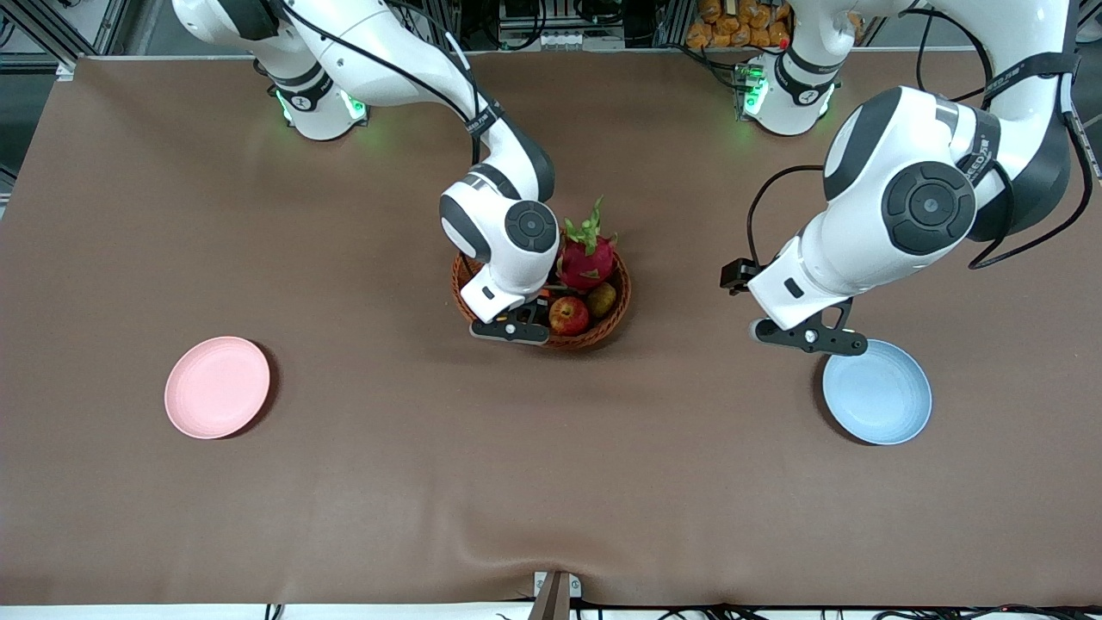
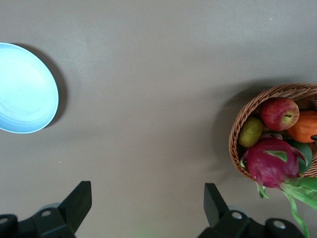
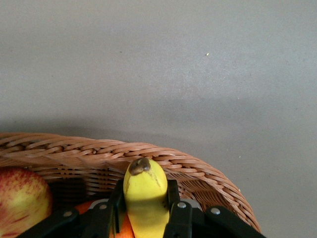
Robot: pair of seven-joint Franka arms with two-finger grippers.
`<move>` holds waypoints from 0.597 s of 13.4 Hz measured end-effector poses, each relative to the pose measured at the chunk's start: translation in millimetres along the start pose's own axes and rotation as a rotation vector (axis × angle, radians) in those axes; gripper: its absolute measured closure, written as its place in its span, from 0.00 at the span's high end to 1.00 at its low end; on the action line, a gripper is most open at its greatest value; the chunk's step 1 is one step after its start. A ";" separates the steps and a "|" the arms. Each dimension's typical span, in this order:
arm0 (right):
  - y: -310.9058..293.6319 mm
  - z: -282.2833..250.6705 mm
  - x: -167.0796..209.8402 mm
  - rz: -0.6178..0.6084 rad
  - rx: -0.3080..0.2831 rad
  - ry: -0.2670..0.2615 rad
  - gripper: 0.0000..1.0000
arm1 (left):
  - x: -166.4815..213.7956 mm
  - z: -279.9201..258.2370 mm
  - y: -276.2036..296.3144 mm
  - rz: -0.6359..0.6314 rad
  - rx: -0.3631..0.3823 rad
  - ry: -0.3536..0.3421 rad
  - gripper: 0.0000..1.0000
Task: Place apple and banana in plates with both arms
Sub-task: 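Carry the banana to the pink plate while the left gripper reaches the apple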
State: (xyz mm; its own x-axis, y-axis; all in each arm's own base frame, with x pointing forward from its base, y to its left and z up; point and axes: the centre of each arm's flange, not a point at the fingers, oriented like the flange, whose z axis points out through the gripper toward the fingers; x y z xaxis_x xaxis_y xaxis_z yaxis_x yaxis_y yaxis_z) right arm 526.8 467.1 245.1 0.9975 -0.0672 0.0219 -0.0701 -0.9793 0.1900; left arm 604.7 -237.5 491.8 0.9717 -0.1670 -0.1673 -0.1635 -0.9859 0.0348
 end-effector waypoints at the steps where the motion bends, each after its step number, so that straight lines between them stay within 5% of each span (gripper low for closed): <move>1: 0.0 -0.8 0.5 0.001 0.001 0.001 0.37 | 0.0 -0.4 -0.3 0.000 0.000 0.001 1.00; 8: 16.7 -81.0 6.7 0.030 0.007 0.007 0.37 | -15.4 -38.2 0.8 0.001 -0.003 0.061 1.00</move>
State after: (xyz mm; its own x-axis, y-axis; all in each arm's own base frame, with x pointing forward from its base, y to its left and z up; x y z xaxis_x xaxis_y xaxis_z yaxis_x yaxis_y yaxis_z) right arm 531.6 465.7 327.9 0.9949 -0.0951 0.0339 -0.0997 -0.9783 0.1819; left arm 596.1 -235.6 532.1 0.9801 -0.1673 -0.1066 -0.1642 -0.9857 0.0376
